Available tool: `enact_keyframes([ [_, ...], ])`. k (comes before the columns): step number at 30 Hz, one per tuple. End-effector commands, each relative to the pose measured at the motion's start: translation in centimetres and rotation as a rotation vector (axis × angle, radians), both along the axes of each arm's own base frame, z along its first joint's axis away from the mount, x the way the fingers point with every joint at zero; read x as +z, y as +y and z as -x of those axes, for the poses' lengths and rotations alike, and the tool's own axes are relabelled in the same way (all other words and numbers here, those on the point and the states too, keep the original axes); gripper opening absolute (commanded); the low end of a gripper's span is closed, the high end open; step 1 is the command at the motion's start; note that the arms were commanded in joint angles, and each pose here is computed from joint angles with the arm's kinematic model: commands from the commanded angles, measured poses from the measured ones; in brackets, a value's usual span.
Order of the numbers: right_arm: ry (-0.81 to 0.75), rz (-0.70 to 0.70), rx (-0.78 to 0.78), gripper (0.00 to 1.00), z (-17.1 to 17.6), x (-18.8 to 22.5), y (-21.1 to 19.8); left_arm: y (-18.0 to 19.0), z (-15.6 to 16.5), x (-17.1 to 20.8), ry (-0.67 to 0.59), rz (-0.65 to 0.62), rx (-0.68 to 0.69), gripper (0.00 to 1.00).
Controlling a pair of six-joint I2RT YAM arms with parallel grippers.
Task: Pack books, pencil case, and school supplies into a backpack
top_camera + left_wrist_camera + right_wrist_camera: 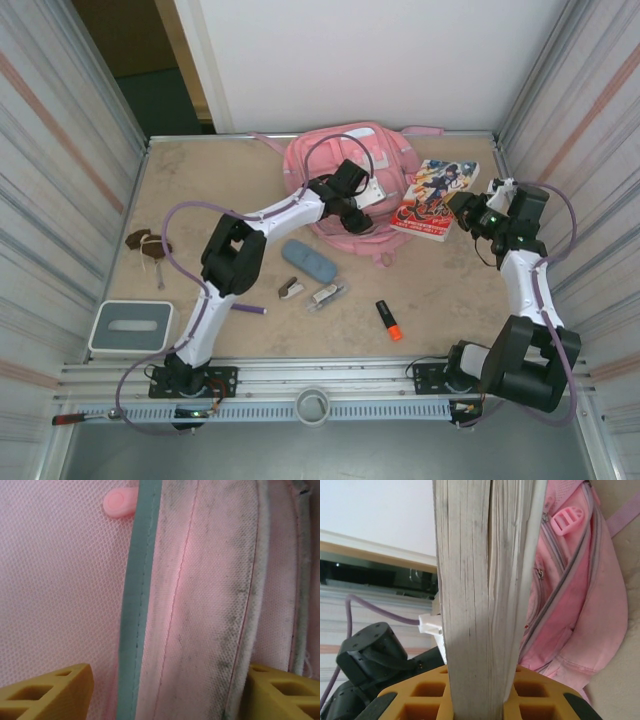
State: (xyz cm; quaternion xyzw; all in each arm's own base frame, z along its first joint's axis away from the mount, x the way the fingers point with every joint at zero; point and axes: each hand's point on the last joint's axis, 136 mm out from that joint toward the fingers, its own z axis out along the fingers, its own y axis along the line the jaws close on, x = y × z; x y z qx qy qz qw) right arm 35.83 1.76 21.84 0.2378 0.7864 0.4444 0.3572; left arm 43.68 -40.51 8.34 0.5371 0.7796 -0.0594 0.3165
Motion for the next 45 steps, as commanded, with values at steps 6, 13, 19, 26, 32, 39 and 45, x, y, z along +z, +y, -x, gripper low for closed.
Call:
enact_keyframes([
  [6, -0.022, 0.030, 0.020, 0.00, -1.0, 0.1, 0.4, -0.2, -1.1, 3.3, -0.047, 0.069, -0.028, 0.13],
  [13, 0.073, 0.121, 0.006, 0.00, 2.5, -1.3, 0.6, 0.5, -2.1, 11.8, 0.006, 0.376, -0.011, 0.00],
  [19, 0.087, 0.087, 0.049, 0.00, 4.1, -1.3, 2.6, 1.8, -2.9, 17.2, 0.172, 0.670, -0.036, 0.00],
  [26, 0.001, -0.012, 0.074, 0.00, -0.2, -1.8, 8.5, 3.0, -3.7, 21.1, 0.332, 0.890, -0.106, 0.00],
  [32, -0.100, -0.085, 0.004, 0.00, -5.3, -1.2, 11.0, 2.9, -3.5, 21.3, 0.387, 0.905, -0.127, 0.00],
  [39, -0.134, -0.178, -0.046, 0.00, -10.3, -2.1, 13.7, 2.8, -3.2, 21.2, 0.404, 0.907, -0.139, 0.00],
  [45, -0.131, -0.216, -0.079, 0.00, -13.5, -3.1, 14.6, 2.6, -3.1, 21.4, 0.406, 0.913, -0.144, 0.00],
])
